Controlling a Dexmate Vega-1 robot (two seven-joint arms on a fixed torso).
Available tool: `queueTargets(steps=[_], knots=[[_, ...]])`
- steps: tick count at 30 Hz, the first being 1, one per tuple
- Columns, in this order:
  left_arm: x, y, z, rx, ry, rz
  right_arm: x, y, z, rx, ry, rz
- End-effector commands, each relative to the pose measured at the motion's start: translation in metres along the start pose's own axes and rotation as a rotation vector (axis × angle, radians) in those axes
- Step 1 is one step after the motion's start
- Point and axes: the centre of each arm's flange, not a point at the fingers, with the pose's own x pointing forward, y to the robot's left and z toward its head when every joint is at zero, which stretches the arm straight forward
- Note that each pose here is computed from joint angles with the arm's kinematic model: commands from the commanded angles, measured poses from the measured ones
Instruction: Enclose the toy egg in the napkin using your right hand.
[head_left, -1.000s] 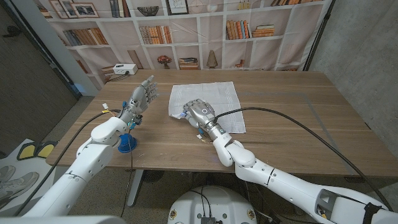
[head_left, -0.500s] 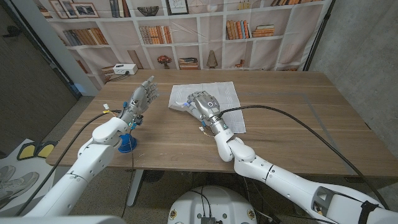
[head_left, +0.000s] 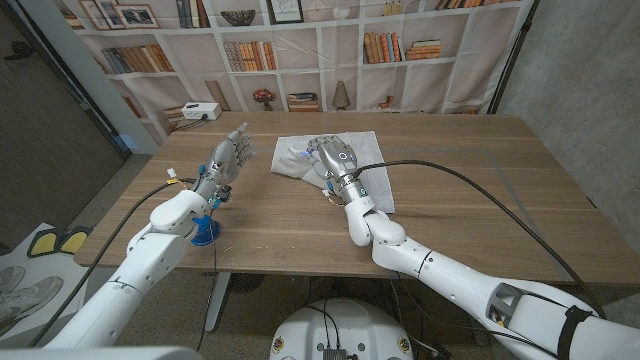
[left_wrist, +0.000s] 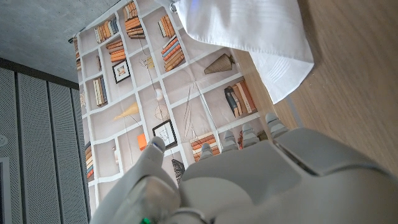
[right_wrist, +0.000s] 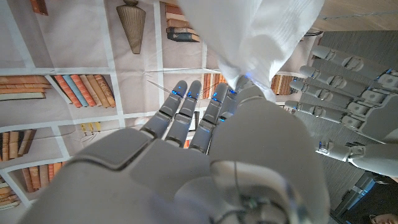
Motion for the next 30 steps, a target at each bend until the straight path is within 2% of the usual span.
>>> queueTargets(steps=[1, 12, 17, 30], knots=[[-0.003, 0.002, -0.002, -0.005, 0.005, 0.026, 0.028, 0.003, -0.020, -0.020, 0.050, -0.026], [-0.005, 0.004, 0.001, -0.002, 0.004, 0.037, 0.045, 0.000, -0.041, -0.061, 0.106, -0.049], [-0.004, 0.003, 0.002, 0.001, 0.003, 0.034, 0.050, 0.003, -0.050, -0.091, 0.131, -0.037], [-0.003, 0.004, 0.003, 0.004, 0.006, 0.038, 0.048, 0.028, -0.079, -0.196, 0.200, 0.092]])
